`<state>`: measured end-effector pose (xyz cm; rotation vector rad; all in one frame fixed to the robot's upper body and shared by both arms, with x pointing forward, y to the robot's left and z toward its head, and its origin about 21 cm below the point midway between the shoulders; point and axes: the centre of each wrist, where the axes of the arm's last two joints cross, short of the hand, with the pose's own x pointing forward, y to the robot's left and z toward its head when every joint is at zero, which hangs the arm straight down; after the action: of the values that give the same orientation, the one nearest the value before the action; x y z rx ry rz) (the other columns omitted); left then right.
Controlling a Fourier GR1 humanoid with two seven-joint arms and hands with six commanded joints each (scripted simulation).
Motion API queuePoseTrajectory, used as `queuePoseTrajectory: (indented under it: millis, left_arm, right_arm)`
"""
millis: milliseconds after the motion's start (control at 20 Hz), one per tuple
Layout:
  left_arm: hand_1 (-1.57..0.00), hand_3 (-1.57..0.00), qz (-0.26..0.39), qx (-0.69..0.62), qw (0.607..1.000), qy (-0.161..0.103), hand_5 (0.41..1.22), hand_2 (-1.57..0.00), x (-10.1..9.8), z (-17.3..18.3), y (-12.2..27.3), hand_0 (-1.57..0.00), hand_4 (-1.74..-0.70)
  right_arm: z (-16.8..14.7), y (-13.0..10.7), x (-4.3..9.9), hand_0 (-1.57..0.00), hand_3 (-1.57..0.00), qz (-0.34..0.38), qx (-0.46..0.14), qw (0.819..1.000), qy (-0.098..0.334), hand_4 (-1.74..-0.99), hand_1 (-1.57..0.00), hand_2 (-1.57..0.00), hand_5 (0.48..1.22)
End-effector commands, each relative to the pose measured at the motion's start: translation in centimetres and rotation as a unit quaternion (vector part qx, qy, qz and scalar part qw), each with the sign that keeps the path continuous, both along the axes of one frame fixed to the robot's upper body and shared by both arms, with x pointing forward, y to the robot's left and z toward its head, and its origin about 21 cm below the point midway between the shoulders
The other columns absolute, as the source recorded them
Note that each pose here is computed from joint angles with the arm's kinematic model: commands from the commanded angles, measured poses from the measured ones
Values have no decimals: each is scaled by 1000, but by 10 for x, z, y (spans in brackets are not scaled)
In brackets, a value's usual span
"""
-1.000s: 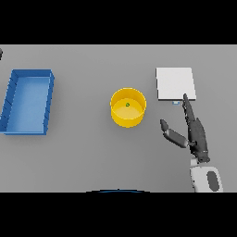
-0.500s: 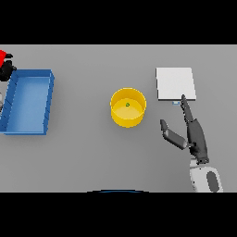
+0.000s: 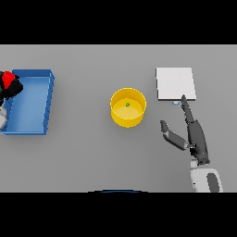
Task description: Pick up the red beaker and tilt it to pour out 1 green nut into yellow bowl. Pick up the yellow bowl and place it on the metallic measuring scale.
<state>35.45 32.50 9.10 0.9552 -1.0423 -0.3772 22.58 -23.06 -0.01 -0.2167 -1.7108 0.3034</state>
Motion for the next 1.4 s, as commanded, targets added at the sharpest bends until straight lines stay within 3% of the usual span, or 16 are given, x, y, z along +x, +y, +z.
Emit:
queuePoseTrajectory:
  millis: [0, 50, 100, 200, 300, 450, 800, 900, 1000, 1200, 1350]
  left_arm:
    - [-1449, -1362, -22, -3, 1000, 18, 830, -1432, -2, 1, -4, -1564, -1374]
    - [-1180, -1129, -41, -12, 999, 33, 803, -1187, -5, 6, -4, -1457, -1229]
    - [-944, -903, -50, -20, 997, 56, 778, -959, -7, 8, -3, -1166, -1120]
    - [-604, -577, -67, -21, 994, 79, 740, -613, -8, 14, 0, -746, -968]
    - [-386, -369, -82, -24, 992, 90, 710, -392, -10, 18, 1, -477, -878]
    - [-197, -189, -85, -38, 991, 97, 684, -200, -8, 15, -1, -244, -815]
    - [-41, -39, -98, -52, 993, 46, 671, -41, -2, 23, 2, -50, -786]
    - [-26, -24, -100, -52, 993, 41, 679, -26, -3, 20, -2, -32, -780]
    - [-16, -15, -100, -53, 993, 44, 693, -16, -3, 17, -3, -20, -779]
    - [-6, -6, -99, -60, 992, 41, 709, -6, -2, 19, -4, -8, -792]
    - [-3, -2, -101, -60, 992, 44, 708, -3, -2, 16, -4, -3, -795]
  right_arm:
    - [-1, 0, -2, 1, 1, 2, 4, 1000, 1, -1192, 1, 1, 663]
    - [-2, 2, -1, 1, 1, 3, 8, 1000, 2, -1188, 1, 1, 663]
    - [0, 1, -2, 1, 1, 1, 8, 1000, -3, -1187, 1, 1, 664]
    - [1, 0, -2, 1, 1, -1, 2, 1000, -4, -1181, 1, 1, 665]
    - [0, 2, -2, 1, 1, 1, 0, 1000, -1, -1184, 1, 1, 667]
    - [-1, 1, -7, 1, 1, 5, 2, 1000, 0, -1187, 1, 1, 666]
    - [5, 7, 2, 1, 1, 1, -40, 999, 15, -1198, 1, 1, 662]
    - [9, 10, 5, 1, 1, 48, -49, 998, -3, -1162, 1, 1, 694]
    - [18, 10, 18, 1, 1, 80, -93, 992, -9, -1202, 1, 1, 709]
    - [37, 13, 39, 1, 1, 140, -197, 970, -4, -1268, 1, 1, 691]
    - [53, 19, 56, 1, 1, 182, -306, 934, -24, -1279, 1, 1, 671]
